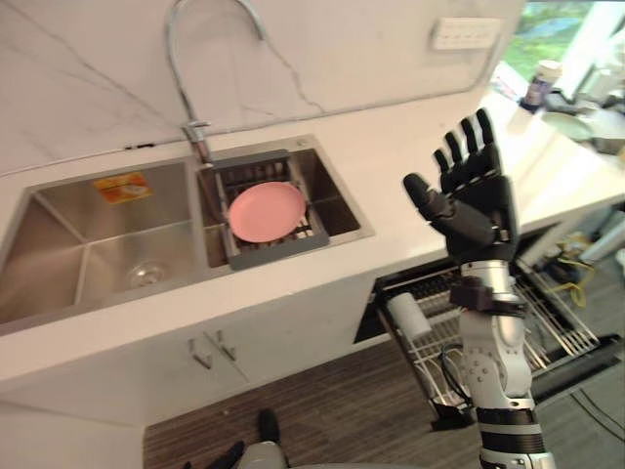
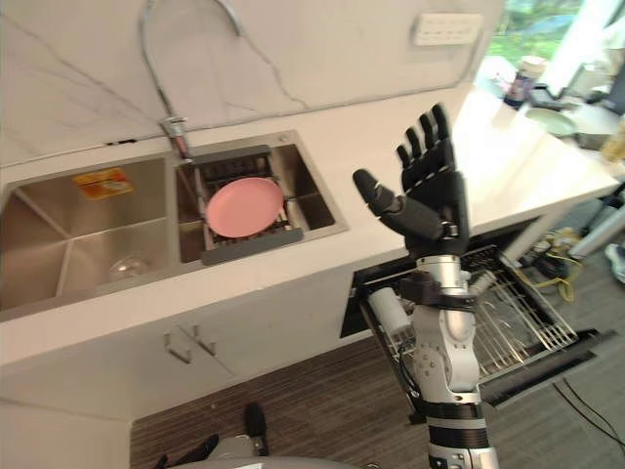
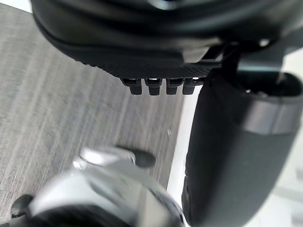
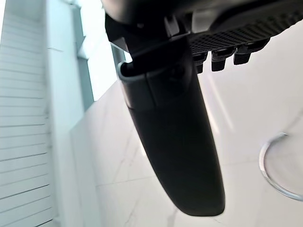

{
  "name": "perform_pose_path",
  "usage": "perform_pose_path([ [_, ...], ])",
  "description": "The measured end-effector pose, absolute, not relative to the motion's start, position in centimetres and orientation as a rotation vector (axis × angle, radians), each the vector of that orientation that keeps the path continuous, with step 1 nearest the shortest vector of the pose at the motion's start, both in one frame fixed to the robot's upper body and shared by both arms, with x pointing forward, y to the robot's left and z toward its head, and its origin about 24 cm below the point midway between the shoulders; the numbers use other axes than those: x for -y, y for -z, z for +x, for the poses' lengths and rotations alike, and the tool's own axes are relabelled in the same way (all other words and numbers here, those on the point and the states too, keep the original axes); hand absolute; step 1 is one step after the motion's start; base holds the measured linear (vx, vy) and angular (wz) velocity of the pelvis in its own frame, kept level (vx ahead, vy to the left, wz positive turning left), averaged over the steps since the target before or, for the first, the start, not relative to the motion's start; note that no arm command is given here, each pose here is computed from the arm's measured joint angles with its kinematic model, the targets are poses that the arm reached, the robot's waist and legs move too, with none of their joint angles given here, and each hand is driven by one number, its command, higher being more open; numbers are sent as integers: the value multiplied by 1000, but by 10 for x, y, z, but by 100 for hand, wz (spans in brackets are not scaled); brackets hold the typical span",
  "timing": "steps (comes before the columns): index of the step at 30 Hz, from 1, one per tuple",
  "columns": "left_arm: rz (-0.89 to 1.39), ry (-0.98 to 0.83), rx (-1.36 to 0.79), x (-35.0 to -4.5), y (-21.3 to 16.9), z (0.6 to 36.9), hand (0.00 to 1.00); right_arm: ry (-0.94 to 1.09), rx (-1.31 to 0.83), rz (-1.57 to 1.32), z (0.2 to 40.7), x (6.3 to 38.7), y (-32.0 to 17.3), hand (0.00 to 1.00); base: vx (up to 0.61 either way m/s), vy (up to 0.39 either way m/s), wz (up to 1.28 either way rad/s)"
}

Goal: Walk over to the sink, pick up the cup, carry it to the dishwasher, place the cup inside the dishwasher, then close the dishwasher door

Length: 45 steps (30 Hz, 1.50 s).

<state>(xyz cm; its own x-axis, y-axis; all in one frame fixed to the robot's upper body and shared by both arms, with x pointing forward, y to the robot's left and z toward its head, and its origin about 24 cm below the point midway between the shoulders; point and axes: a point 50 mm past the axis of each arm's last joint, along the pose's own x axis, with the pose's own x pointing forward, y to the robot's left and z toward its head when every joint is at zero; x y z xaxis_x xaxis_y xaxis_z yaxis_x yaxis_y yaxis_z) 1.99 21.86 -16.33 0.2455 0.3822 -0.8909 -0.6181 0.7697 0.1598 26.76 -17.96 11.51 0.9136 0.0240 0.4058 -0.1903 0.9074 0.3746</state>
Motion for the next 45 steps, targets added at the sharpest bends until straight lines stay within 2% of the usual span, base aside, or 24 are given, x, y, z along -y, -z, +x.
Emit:
perform_pose_path([
  [7,-201,-652,-1129,-217,163,13,100,-15,368,427,275,190,-109,100,117,82,5],
  [12,-99,-545,-1104,-220,160,23,100,107,298,426,273,209,-89,100,70,112,43],
  [16,-51,-516,-1068,-234,156,48,100,165,175,396,248,213,-55,100,117,56,110],
  [24,-33,-430,-1076,-240,155,60,100,169,268,363,234,229,-71,100,61,-111,78],
  [28,-61,-420,-1094,-234,157,51,100,218,266,361,230,238,-69,100,82,-126,4],
  [29,-60,-425,-1084,-235,157,52,100,220,266,361,230,238,-69,100,47,-45,-11],
  [30,-9,-317,-1111,-231,159,47,100,152,270,411,226,232,-63,100,13,-15,-6],
  [40,-11,-319,-1132,-231,160,52,100,149,260,448,227,231,-62,100,23,-3,10],
  [45,-25,-323,-1210,-226,162,56,100,65,161,364,237,228,-63,100,-3,-3,-12],
])
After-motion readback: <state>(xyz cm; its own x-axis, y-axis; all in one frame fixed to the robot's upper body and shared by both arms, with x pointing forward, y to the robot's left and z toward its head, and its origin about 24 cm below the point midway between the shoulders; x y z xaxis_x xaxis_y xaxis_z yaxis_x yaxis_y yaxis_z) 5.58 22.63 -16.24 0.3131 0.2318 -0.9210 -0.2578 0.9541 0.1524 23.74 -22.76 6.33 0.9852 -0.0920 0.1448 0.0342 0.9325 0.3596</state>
